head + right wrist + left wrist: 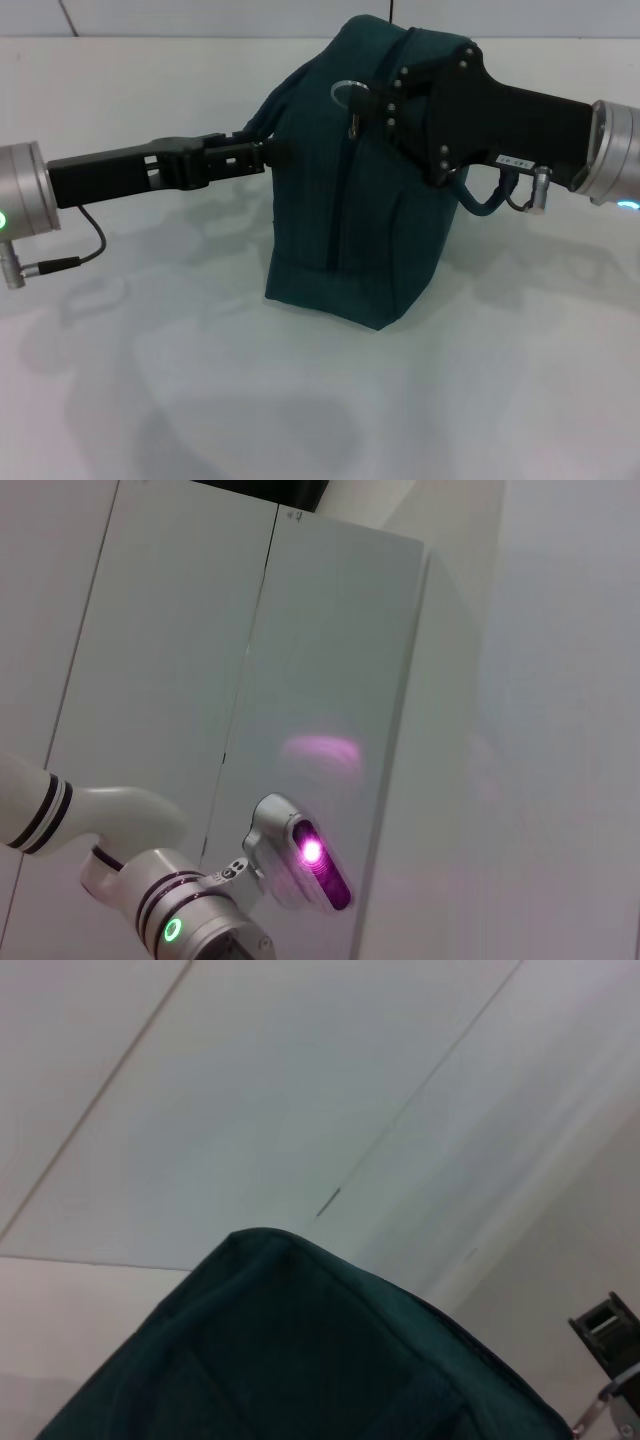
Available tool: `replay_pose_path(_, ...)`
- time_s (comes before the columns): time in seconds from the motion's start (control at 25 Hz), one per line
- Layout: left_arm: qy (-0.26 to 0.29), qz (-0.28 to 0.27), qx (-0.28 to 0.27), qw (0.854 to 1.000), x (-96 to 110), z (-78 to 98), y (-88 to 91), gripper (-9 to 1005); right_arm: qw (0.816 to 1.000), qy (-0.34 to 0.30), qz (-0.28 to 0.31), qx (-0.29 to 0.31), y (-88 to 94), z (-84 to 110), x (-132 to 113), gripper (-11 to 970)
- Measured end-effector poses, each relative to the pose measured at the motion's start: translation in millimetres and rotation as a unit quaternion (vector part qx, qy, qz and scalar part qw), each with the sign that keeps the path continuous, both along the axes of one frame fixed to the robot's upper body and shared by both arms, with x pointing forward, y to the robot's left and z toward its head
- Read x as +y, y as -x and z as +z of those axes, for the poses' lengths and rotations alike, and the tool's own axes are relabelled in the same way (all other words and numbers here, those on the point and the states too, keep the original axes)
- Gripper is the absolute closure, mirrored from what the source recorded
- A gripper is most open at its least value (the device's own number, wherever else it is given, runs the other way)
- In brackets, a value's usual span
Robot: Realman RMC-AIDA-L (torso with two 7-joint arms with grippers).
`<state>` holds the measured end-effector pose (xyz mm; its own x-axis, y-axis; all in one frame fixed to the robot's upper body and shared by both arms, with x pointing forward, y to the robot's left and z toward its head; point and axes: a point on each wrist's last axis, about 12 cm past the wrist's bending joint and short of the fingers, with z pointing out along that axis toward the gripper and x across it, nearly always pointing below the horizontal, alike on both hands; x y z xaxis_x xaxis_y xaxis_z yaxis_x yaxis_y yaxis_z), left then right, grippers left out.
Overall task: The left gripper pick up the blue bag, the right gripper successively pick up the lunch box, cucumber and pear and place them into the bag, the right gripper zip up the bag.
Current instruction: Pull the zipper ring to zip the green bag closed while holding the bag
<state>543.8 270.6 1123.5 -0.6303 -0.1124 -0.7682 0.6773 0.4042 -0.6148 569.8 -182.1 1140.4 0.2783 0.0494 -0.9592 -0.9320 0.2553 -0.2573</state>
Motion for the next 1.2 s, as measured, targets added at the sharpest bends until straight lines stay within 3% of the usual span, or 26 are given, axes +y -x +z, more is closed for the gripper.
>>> replay_pose_path(0.64, 0.006, -0.027, 0.008, 1.0, -7.4, -1.5, 4.3, 206, 1.0, 0.001, 0.0, 0.002, 1.4, -1.6, -0.5, 953)
replay_pose_path(1.2, -0.002, -0.027, 0.015, 1.0, -13.4, -6.4, -1.3, 374, 1.0, 0.003, 0.002, 0.007, 4.5, -5.0, -1.4, 953)
